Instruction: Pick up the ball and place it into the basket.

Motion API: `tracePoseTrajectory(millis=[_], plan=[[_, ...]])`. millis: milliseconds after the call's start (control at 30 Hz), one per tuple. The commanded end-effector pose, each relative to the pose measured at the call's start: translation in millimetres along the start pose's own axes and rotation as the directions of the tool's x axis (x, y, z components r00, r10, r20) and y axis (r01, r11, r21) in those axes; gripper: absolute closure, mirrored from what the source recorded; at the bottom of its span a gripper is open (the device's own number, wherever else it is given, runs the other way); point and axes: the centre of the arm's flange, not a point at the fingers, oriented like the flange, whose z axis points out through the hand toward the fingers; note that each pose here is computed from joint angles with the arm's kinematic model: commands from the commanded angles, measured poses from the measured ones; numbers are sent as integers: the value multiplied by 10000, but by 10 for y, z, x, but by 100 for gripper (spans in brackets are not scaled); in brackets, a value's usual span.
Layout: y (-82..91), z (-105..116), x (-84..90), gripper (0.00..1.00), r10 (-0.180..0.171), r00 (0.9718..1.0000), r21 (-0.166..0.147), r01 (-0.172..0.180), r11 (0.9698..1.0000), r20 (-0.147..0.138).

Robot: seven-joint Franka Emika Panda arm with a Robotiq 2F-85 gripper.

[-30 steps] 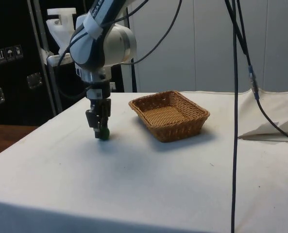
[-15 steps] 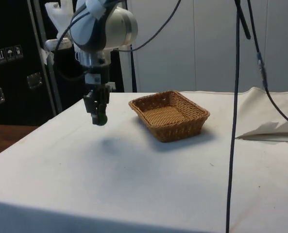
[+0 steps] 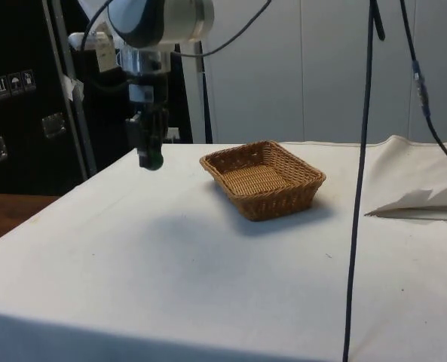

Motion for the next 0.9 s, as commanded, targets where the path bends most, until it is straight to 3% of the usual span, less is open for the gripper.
tracePoseTrajectory(millis=[0, 300, 533, 567, 700, 867], plan=[[24, -68, -20, 100, 62, 10000, -51, -62, 10000, 22], [126, -364, -71, 100, 105, 9999, 180, -103, 9998, -117], [249, -673, -209, 100, 112, 9998, 222, -108, 9997, -191], [230, -632, -184, 100, 114, 9997, 285, -108, 9995, -202], [325, -809, -325, 100, 101, 9996, 252, -94, 9996, -255], [388, -881, -469, 100, 85, 9996, 302, -77, 9995, -274]])
